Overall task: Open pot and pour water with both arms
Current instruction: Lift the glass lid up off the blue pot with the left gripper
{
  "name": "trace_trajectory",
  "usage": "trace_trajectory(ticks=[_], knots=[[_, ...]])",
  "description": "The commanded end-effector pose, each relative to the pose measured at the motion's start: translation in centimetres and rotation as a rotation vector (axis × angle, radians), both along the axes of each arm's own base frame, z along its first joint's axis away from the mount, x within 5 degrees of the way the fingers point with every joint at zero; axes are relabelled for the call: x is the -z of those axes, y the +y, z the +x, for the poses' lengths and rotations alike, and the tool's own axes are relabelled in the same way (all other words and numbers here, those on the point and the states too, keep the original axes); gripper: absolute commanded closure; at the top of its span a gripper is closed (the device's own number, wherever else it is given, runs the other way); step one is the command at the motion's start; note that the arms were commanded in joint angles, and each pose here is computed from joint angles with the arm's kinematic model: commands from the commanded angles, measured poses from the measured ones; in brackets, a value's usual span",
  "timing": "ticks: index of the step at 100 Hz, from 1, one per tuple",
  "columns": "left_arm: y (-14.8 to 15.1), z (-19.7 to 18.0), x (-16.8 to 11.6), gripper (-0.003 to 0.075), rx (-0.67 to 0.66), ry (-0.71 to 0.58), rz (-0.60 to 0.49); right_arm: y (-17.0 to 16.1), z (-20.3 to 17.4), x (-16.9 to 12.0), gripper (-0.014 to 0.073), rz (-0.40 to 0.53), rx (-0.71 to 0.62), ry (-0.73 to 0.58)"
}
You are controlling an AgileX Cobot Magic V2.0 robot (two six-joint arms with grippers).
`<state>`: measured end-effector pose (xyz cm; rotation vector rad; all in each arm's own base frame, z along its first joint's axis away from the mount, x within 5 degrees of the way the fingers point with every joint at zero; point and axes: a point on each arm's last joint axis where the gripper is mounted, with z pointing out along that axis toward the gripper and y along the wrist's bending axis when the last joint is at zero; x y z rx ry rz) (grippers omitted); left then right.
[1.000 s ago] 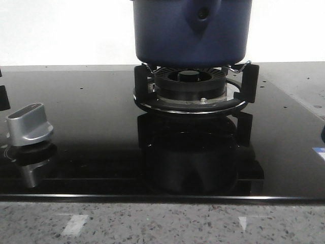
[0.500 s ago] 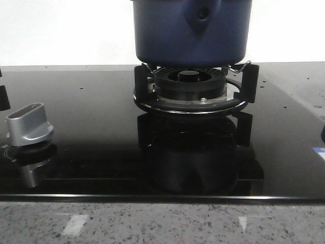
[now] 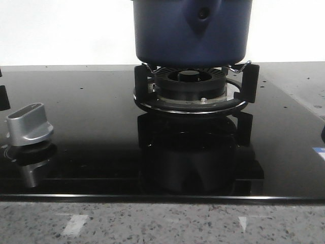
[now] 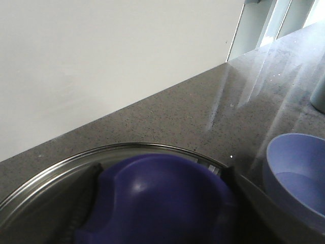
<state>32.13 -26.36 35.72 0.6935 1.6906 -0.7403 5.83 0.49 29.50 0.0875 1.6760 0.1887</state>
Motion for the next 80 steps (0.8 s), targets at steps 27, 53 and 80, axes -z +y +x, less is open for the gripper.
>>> trace_trajectory(ticks=[27,53,80], knots=[[1.8,-2.5,-5.9,0.0511,-0.005,-0.105,-0.11,-0.1,0.1,-1.7,0.0326,-0.016,0.005,-0.084],[3.7,-2.8,-7.8,0.0511,-0.039,-0.155,-0.128,-0.1,0.1,-1.7,0.0326,-0.016,0.005,-0.084],[7.4,-3.0,-10.0,0.0511,-0.092,-0.235,-0.119,-0.1,0.1,-1.7,0.0326,-0.016,0.005,-0.084]])
